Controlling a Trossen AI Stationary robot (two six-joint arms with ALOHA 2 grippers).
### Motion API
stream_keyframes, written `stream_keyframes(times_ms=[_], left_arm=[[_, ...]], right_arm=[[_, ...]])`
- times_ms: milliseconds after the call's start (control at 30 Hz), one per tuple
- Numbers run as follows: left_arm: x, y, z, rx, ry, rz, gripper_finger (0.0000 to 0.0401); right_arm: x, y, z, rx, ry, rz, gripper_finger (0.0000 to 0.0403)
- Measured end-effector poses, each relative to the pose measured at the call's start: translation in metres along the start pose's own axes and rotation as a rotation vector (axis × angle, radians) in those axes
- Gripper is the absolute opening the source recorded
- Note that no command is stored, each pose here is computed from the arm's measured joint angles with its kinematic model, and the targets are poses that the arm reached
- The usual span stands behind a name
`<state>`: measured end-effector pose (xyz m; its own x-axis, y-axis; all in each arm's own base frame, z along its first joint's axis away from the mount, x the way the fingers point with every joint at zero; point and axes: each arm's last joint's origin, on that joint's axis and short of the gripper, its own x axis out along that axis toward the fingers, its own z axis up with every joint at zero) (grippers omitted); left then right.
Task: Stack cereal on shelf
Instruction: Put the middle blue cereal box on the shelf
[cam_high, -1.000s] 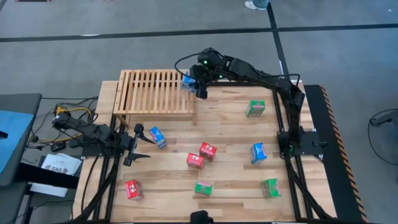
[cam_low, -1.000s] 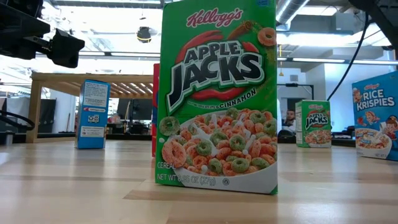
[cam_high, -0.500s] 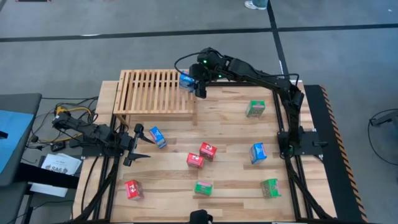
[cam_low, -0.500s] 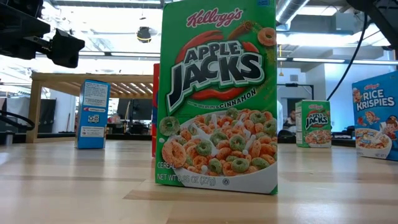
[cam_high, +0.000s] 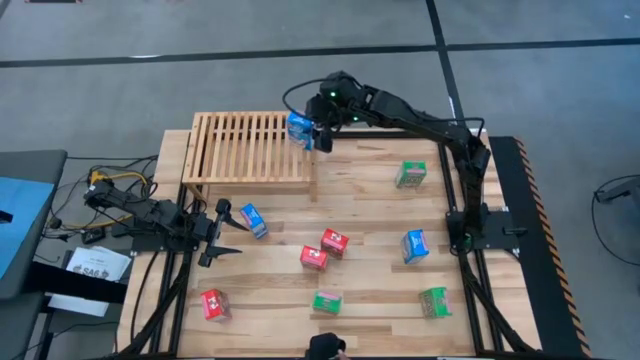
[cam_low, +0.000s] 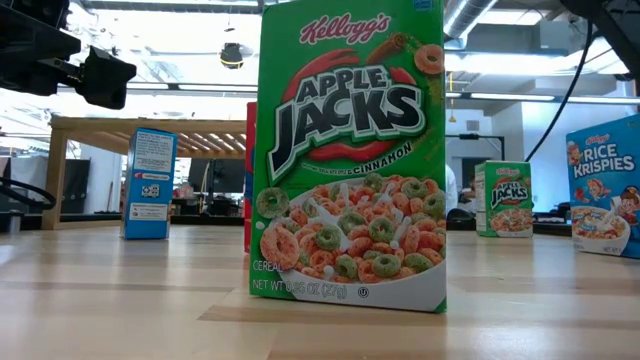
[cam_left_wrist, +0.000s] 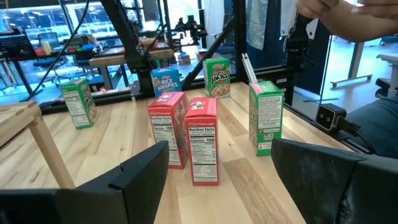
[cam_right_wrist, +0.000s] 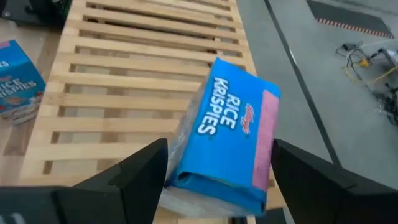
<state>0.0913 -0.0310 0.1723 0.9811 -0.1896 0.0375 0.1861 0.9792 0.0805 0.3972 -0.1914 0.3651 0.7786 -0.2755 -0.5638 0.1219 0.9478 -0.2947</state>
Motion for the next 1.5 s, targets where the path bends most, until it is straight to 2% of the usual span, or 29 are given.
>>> stream_keyframes(times_ms=[333, 733, 967, 1233, 1500], left_arm=[[0.000, 0.000, 0.000, -0.004, 0.000, 0.000, 0.0275], [0.000, 0.000, 0.000, -0.004, 0.000, 0.000, 0.0275], [0.000, 0.000, 0.000, -0.004, 0.000, 0.000, 0.0275], [0.000, 0.000, 0.000, -0.003, 0.000, 0.000, 0.0275], [0.000, 0.000, 0.000, -0.001, 0.000, 0.000, 0.0275]], right_arm=[[-0.022, -0.006, 0.016, 0.020, -0.007, -0.005, 0.0308], [-0.048, 0.007, 0.013, 0.182, 0.201, 0.054, 0.0308], [-0.034, 0.022, 0.001, 0.215, 0.278, 0.091, 0.0307], [-0.005, 0.031, -0.017, 0.238, 0.271, 0.105, 0.0306], [0.004, 0.031, -0.018, 0.228, 0.222, 0.095, 0.0306]])
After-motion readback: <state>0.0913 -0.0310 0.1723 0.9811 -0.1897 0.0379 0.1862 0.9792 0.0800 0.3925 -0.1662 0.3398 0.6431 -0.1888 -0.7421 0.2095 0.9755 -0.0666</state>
